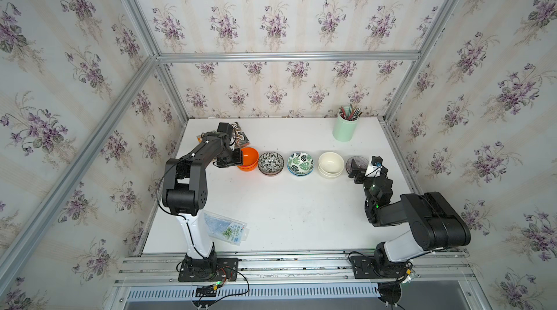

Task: Stack the bowls
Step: Adjust the bowl at the center of the board.

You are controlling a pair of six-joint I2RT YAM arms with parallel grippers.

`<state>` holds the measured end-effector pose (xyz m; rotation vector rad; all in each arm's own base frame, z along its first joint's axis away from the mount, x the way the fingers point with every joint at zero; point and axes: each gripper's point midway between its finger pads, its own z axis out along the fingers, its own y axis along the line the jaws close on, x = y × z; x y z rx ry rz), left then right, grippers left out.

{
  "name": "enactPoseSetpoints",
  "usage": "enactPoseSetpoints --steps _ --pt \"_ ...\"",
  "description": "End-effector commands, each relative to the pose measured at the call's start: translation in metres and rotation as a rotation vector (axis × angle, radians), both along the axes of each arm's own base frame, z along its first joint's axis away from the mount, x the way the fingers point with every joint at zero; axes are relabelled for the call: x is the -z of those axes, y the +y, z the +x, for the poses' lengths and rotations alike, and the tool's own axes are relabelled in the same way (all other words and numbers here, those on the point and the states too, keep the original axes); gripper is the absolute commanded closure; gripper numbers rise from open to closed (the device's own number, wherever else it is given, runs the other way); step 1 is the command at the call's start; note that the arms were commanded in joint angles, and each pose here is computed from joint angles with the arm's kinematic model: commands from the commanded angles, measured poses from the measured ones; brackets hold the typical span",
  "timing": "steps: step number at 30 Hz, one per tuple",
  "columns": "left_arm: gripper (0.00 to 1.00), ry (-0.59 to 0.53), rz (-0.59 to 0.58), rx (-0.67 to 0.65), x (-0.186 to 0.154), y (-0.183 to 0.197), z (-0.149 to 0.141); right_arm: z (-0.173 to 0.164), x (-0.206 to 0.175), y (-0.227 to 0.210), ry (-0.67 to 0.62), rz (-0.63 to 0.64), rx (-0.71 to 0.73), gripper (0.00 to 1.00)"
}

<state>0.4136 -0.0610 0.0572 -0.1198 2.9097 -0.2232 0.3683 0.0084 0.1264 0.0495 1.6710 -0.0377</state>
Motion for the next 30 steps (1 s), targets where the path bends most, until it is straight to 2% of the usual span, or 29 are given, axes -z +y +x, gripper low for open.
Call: enactPoseSetpoints --steps 1,6,8,12,30 --pt "0.41 -0.01 0.011 -0.009 0.0 0.002 0.003 0.002 -0.004 0.0 -0.015 0.01 0.004 0.0" --pt "0.44 0.0 0.002 -0.016 0.007 0.001 0.004 0.001 -0.003 0.0 -0.012 0.01 0.003 0.0" --pt "0.5 0.007 -0.003 -0.019 0.01 0.0 0.004 0.002 -0.004 0.0 -0.014 0.01 0.004 0.0" --pt "0.53 0.016 0.009 -0.023 0.012 0.002 0.002 0.002 -0.004 0.0 -0.013 0.01 0.002 0.0" --pt "0.58 0.044 0.003 0.002 0.011 0.001 -0.007 0.002 -0.003 0.0 -0.011 0.011 -0.001 0.0"
